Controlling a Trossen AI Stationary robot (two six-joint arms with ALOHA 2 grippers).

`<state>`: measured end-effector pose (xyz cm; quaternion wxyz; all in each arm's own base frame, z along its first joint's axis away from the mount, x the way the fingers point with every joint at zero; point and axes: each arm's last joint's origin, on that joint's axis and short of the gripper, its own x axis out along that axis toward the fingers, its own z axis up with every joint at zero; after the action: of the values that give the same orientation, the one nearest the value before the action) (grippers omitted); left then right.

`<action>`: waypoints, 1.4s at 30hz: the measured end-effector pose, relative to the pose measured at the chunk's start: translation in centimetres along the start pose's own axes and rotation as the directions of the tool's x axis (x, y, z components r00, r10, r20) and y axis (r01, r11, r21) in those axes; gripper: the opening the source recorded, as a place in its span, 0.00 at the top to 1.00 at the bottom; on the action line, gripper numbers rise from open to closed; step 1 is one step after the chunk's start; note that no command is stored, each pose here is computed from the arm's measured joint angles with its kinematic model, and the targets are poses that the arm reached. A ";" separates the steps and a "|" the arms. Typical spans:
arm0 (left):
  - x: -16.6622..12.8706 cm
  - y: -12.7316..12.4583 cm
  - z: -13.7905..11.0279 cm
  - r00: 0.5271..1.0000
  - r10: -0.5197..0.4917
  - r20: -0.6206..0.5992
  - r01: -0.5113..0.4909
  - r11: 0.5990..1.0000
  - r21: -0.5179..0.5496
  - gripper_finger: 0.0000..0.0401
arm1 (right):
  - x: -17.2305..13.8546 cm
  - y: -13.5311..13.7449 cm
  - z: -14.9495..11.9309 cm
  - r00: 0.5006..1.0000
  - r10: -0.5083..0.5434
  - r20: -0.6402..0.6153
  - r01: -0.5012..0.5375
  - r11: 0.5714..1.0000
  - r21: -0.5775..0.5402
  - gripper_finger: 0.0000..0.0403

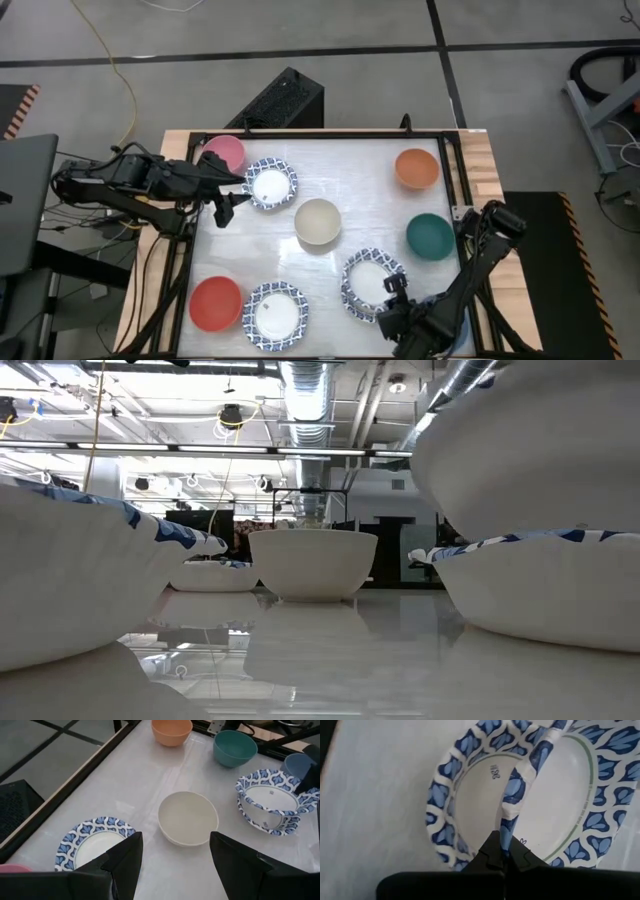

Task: Nest bowls inside each other
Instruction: Stack the white patterned bowl on top of the white patterned bowl

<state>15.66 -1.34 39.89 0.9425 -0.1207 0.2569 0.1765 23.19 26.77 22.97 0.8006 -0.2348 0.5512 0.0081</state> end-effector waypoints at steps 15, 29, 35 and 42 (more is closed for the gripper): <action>0.0 0.0 0.0 1.000 -0.002 0.003 0.002 1.000 0.008 0.45 | 1.8 0.0 -0.4 0.999 0.033 -0.018 -0.032 0.999 0.025 0.97; 0.0 0.0 0.0 1.000 -0.001 0.003 0.001 1.000 0.025 0.45 | 2.0 0.2 0.6 0.994 0.092 0.051 -0.096 0.992 0.076 0.81; 0.0 0.0 0.0 1.000 -0.001 0.003 0.001 1.000 0.025 0.45 | 2.1 0.1 1.1 0.991 0.104 0.081 -0.112 0.989 0.098 0.72; 0.0 -0.2 0.0 0.998 -0.052 -0.019 0.052 0.998 0.024 0.45 | 2.0 0.2 1.3 0.988 0.118 0.102 -0.135 0.974 0.182 0.59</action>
<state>15.72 -1.49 39.86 0.9458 -0.1172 0.2647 0.1475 25.05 26.96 21.46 0.8413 -0.1218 0.5263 0.0177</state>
